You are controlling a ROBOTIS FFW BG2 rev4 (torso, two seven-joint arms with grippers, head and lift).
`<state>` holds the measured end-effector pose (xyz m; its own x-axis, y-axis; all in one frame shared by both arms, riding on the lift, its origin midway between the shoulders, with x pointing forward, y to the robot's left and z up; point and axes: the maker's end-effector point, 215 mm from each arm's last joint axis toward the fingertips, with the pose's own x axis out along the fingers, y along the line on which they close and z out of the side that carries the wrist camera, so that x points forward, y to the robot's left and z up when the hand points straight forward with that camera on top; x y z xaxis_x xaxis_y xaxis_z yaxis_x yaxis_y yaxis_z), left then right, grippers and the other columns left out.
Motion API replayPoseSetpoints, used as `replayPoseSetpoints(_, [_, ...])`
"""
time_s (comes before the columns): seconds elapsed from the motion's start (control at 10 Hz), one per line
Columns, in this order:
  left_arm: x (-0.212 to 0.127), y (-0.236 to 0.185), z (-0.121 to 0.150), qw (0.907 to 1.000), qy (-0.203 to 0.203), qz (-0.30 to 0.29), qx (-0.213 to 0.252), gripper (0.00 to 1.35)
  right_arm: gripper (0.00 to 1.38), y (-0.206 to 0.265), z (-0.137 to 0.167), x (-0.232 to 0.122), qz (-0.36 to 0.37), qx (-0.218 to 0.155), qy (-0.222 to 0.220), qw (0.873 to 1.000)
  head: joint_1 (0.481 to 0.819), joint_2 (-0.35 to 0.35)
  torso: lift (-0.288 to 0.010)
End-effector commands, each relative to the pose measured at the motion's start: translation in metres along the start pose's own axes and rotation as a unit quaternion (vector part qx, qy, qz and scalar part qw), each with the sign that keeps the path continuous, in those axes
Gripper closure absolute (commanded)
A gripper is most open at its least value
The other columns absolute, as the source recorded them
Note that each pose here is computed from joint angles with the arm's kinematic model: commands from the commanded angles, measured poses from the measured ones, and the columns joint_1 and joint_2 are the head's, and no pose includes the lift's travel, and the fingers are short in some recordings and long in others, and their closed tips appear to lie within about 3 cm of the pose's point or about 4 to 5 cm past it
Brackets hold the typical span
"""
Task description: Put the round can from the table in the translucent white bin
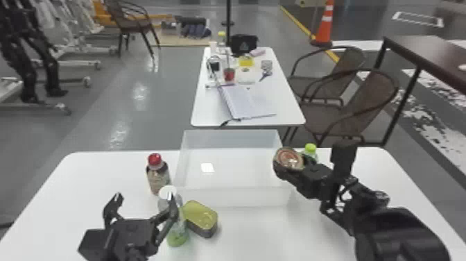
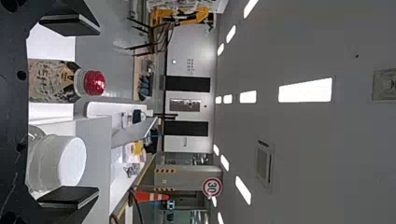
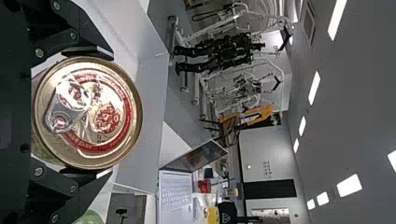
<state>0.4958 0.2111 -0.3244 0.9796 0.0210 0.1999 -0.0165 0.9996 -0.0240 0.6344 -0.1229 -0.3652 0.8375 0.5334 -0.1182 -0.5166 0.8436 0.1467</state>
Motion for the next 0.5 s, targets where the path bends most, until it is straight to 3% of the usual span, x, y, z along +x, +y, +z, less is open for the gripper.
replayPoseSetpoints(0.0, [0.000, 0.000, 0.000, 1.0000, -0.001, 0.001, -0.002, 0.10, 0.80, -0.003, -0.001, 0.004, 0.002, 0.001, 0.004, 1.000, 0.549, 0.000, -0.100])
replayPoseSetpoints(0.2, [0.001, -0.003, -0.001, 1.0000, 0.000, -0.002, -0.003, 0.10, 0.80, -0.009, 0.022, 0.013, 0.003, -0.003, -0.010, 1.000, 0.549, 0.000, -0.100])
replayPoseSetpoints(0.4, [0.001, -0.003, -0.001, 1.0000, -0.001, -0.002, -0.004, 0.10, 0.80, 0.003, 0.020, 0.021, 0.016, 0.004, -0.010, 1.000, 0.549, 0.000, -0.100])
